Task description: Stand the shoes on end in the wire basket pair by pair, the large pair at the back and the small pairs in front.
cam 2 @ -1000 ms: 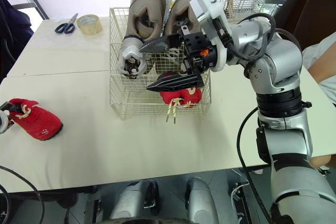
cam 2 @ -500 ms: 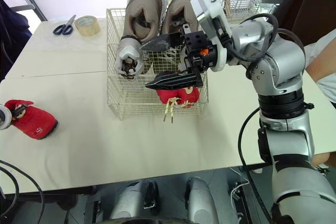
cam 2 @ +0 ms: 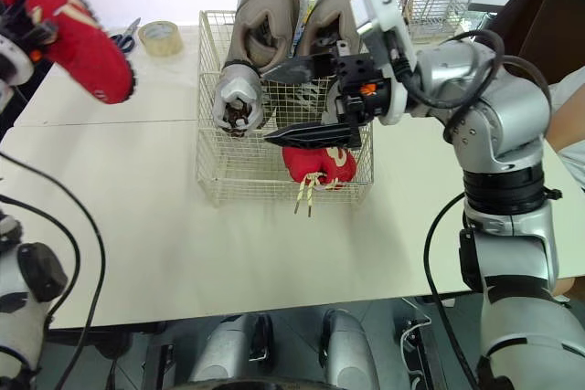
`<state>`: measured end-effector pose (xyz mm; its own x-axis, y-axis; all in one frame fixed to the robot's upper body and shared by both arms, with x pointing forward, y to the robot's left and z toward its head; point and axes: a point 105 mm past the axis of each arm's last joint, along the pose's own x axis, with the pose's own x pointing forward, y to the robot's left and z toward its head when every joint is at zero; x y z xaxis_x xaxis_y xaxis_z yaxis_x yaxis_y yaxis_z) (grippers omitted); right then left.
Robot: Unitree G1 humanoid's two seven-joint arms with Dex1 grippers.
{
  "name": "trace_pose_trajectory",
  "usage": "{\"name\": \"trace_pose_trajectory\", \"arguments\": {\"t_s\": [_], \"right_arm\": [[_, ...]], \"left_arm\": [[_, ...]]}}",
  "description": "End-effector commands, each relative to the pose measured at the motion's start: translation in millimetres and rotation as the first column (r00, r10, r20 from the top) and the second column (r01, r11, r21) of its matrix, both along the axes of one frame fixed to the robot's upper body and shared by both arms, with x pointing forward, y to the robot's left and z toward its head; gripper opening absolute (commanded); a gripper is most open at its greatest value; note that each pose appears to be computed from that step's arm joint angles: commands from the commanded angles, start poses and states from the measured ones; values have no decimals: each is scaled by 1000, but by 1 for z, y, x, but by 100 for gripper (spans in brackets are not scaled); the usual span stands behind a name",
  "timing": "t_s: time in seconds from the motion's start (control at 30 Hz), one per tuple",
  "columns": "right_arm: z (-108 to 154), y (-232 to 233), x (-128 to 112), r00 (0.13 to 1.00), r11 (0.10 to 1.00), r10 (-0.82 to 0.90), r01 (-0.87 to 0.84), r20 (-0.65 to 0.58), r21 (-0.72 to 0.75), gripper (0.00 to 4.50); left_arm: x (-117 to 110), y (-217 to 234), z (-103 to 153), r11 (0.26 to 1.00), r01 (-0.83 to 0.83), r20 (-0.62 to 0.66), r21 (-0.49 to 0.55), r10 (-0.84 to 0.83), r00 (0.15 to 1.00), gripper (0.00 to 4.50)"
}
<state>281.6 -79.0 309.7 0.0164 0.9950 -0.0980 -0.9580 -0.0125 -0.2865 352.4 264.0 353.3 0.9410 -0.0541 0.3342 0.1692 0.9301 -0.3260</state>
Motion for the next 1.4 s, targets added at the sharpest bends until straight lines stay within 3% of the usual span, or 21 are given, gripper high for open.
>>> {"name": "trace_pose_trajectory", "arguments": {"t_s": [0.03, 0.27, 0.43, 0.57, 0.7, 1.0, 1.4], "right_arm": [[13, -20, -9, 997, 996, -79, 78, 18, 36, 450], [14, -37, -15, 980, 977, -200, 201, -14, 65, 450], [15, -41, -18, 970, 968, -242, 242, -14, 68, 450], [14, -42, -19, 966, 964, -257, 258, -14, 60, 450], [11, -41, -18, 965, 964, -260, 261, -19, 50, 450], [11, -30, -19, 973, 972, -229, 230, -26, 39, 450], [12, -23, -21, 975, 974, -223, 223, -27, 27, 450]], "left_arm": [[-27, -43, 38, 986, 141, 213, 93, -158, 964, 4], [-53, -88, 45, 931, 332, 296, 153, -364, 883, 4], [-63, -115, 24, 881, 373, 241, 290, -444, 863, 4], [-63, -125, -3, 868, 330, 200, 372, -422, 884, 4], [-62, -124, -31, 885, 266, 198, 381, -360, 912, 4], [-57, -140, -41, 902, 139, 317, 409, -283, 905, 4], [-60, -149, -70, 879, 72, 350, 471, -261, 900, 4]]}}
